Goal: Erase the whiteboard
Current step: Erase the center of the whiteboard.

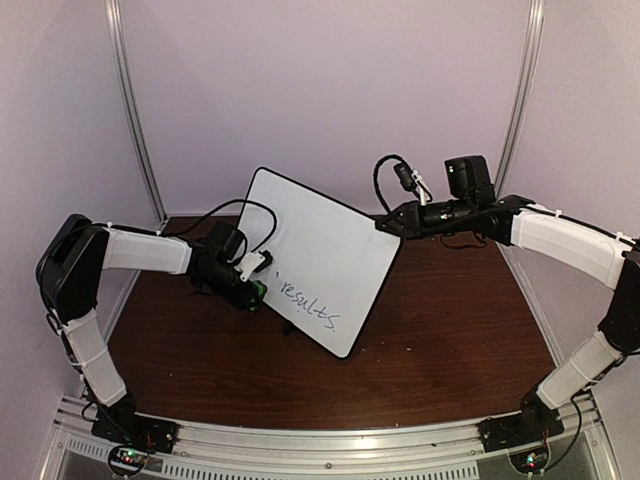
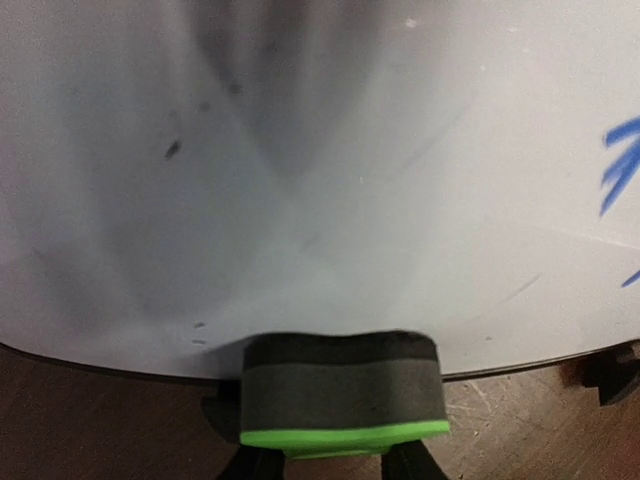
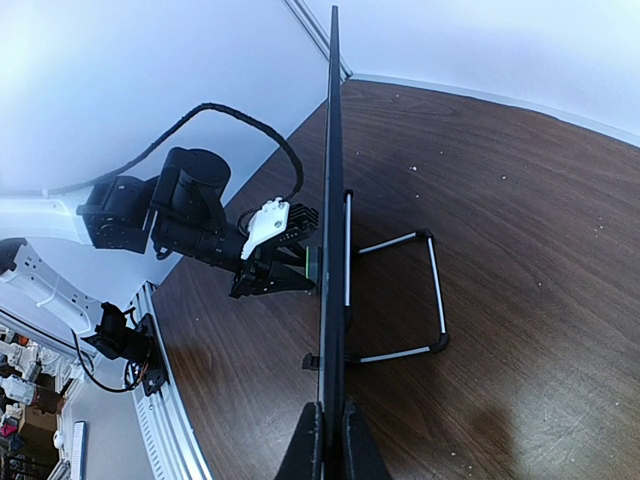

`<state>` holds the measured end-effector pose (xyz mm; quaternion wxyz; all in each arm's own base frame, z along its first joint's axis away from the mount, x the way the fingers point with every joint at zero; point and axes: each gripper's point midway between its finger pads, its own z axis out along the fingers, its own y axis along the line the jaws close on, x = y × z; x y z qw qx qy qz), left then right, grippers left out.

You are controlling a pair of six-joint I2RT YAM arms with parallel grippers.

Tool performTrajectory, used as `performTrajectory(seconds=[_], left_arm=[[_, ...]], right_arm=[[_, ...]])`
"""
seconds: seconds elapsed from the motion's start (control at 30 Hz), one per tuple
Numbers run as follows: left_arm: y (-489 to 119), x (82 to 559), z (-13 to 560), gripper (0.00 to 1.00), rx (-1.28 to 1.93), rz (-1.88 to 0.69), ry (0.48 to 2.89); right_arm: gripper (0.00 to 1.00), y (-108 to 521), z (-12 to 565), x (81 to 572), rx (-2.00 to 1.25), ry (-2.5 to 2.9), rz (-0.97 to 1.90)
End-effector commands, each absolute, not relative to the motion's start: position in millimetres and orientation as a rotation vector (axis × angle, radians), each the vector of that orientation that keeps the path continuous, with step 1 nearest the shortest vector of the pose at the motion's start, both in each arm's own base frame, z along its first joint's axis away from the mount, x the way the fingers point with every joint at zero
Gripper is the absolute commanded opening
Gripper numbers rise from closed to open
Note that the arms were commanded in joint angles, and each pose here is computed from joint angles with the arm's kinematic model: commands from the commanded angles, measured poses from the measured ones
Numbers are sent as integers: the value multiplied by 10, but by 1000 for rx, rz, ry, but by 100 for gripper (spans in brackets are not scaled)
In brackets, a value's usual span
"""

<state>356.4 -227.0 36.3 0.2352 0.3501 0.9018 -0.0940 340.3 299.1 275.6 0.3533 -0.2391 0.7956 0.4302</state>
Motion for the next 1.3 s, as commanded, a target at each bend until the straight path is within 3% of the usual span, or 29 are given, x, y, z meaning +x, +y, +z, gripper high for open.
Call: performTrajectory(seconds=[0.0,0.37,0.97,1.27], left_arm=[[-2372,3747,488,27,930,-300,2415],[-2358,4011,1252,19,687,-299,2183],[-2031,4292,844,14,546,-54,2237],[-2378,4099,728,14,705,-160,2263]], right_arm=[[0,3161,2755,3181,-732,2027,1199],[0,3156,2757,3173,-730,2024,1200],[0,3146,2751,3144,-729,2024,1198],[0,3175,2736,3160,-734,2029,1201]])
